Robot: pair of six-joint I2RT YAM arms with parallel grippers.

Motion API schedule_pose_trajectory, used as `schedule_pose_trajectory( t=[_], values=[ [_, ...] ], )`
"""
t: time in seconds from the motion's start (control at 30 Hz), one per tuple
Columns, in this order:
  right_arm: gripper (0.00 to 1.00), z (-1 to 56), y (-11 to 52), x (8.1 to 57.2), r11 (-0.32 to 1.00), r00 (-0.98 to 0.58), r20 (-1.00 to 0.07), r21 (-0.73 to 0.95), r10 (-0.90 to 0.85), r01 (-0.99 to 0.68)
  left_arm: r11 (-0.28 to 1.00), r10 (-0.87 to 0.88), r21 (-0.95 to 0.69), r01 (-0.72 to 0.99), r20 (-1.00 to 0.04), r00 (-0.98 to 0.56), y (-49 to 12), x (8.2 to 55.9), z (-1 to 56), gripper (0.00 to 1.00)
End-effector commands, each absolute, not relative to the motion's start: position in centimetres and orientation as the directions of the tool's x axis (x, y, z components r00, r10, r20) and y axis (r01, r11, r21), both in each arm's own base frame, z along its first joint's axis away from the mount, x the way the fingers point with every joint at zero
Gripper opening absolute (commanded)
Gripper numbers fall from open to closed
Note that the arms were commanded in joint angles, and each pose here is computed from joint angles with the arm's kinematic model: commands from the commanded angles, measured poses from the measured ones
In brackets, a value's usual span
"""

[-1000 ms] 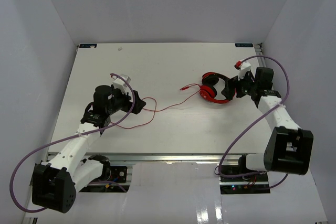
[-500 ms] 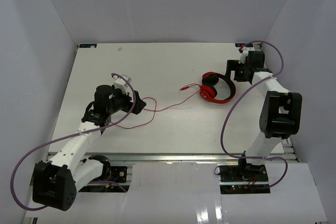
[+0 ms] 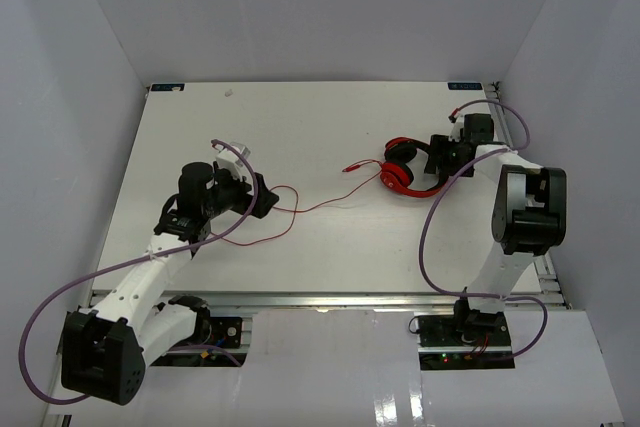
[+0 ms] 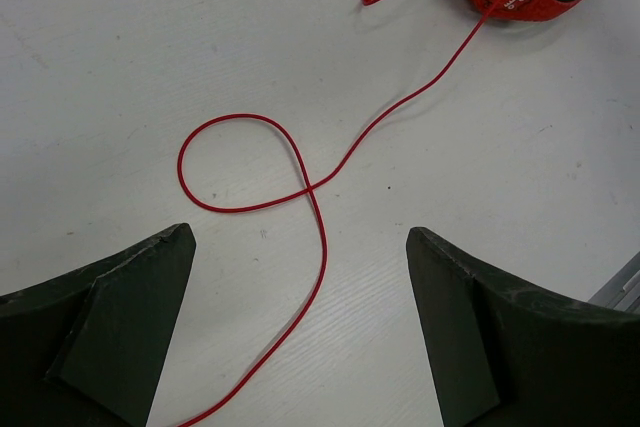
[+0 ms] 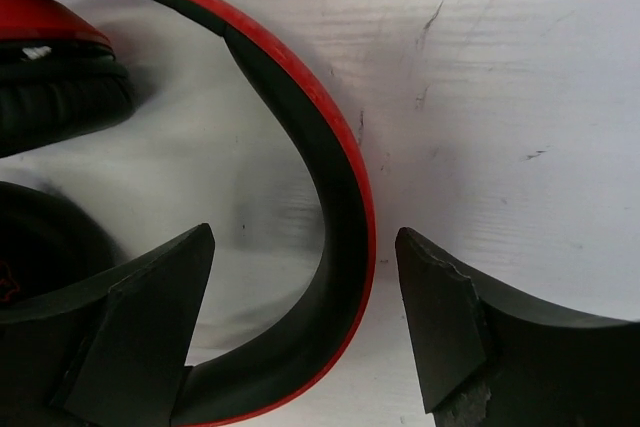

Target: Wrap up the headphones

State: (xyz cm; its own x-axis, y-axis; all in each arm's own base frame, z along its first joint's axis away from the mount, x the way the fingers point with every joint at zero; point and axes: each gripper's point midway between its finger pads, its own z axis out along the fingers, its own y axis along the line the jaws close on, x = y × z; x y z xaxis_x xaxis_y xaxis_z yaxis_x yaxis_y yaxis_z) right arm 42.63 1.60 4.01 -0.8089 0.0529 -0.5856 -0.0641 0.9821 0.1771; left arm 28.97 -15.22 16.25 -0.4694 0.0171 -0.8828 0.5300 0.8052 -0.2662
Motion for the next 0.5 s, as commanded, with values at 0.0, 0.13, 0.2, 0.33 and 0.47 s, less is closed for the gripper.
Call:
schedule_pose_trajectory(
  t=[0.0,0.13,0.2,0.33,0.47],
  values=[
    [0.77,3.2,1.6,42.8,0.981,-0.819,-0.573,0.167,0.018,-0.096,0.786,0.007,-0.249,0.565,-0.911,-0.411,-15.7,29.1,18.8,0.98],
    [0.68,2.8,1.2,43.5,0.985,-0.822,-0.569,0.149,0.015,-0.086,0.782,0.006,-0.252,0.570,-0.911,-0.411,-15.8,29.0,18.9,0.98],
    [0.58,2.2,0.8,43.5,0.988,-0.830,-0.558,0.135,0.017,-0.071,0.781,0.006,-0.252,0.572,-0.912,-0.409,-15.8,29.0,19.0,0.98],
    [0.44,1.5,0.3,43.3,0.992,-0.843,-0.538,0.111,0.012,-0.057,0.780,0.006,-0.249,0.573,-0.914,-0.406,-15.8,28.9,19.0,0.98],
    [0.29,1.1,0.1,42.9,0.993,-0.847,-0.532,0.101,0.002,-0.060,0.771,0.005,-0.253,0.584,-0.915,-0.403,-16.0,28.8,19.2,0.98]
  ],
)
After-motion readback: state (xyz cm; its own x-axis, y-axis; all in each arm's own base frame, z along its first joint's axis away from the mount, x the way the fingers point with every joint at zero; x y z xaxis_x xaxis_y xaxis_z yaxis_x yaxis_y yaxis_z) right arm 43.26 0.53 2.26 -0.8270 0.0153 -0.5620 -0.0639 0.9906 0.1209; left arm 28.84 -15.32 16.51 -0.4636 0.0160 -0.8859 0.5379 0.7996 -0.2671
